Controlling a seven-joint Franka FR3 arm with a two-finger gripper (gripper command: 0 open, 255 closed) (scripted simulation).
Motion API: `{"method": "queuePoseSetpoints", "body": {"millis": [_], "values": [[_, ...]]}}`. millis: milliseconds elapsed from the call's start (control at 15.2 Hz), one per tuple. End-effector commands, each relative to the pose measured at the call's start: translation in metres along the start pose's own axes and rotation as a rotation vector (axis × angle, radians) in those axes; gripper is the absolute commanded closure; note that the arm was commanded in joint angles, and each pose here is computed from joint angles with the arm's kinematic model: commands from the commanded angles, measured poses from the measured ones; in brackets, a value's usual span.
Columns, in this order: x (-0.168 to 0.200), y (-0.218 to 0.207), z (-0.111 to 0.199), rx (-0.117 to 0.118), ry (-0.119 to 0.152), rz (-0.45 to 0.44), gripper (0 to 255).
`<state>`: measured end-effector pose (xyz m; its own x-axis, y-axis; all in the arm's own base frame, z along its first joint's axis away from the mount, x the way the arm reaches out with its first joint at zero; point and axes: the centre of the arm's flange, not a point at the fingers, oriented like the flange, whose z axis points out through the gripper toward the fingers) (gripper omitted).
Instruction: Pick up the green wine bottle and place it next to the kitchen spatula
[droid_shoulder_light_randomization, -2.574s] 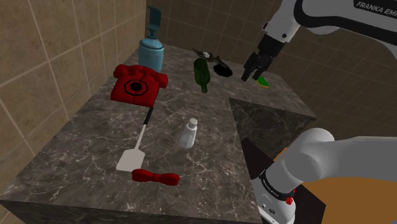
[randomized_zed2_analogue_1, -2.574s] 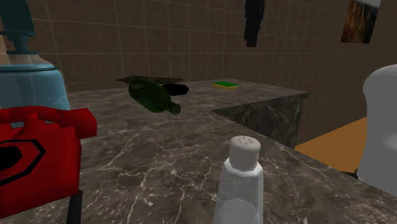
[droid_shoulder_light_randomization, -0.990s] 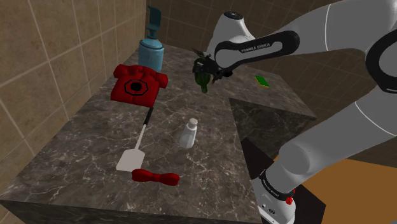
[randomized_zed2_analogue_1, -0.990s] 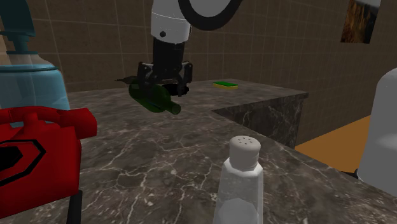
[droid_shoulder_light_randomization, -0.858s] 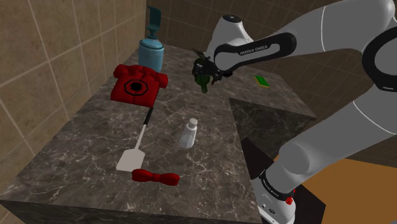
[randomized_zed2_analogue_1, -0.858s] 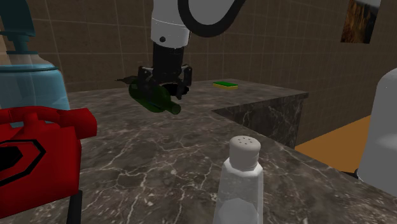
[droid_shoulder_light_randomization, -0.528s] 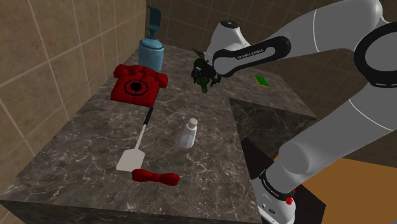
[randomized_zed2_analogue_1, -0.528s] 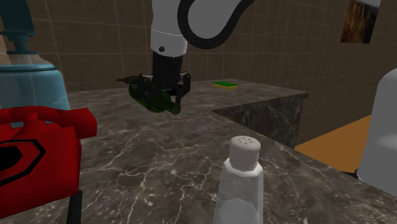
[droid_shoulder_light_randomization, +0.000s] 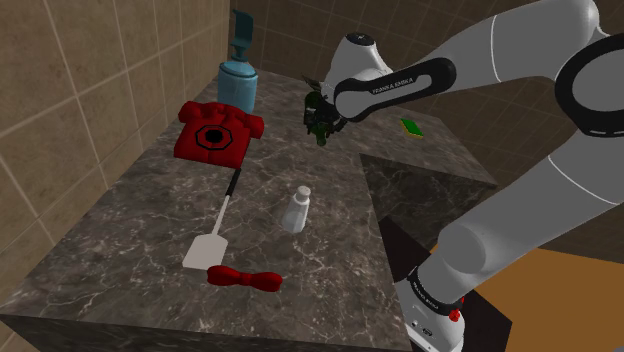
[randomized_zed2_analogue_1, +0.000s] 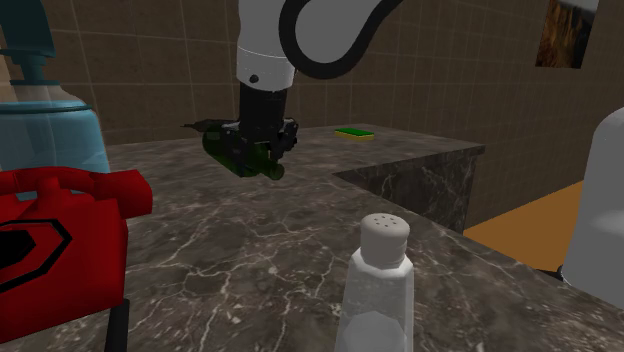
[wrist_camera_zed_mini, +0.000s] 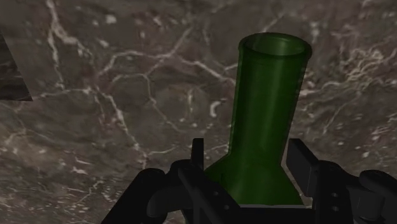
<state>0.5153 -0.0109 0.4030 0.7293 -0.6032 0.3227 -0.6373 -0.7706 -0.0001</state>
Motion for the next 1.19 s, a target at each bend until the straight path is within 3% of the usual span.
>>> {"method": "queuePoseSetpoints", "body": {"millis": [0, 462, 1122], "values": [[0.0, 0.0, 0.0, 0.0, 0.0, 0.0, 255], [0.0, 0.0, 0.0, 0.0, 0.0, 0.0, 255], [0.017, 0.0, -0.05, 0.0, 0.0, 0.0, 255]]}}
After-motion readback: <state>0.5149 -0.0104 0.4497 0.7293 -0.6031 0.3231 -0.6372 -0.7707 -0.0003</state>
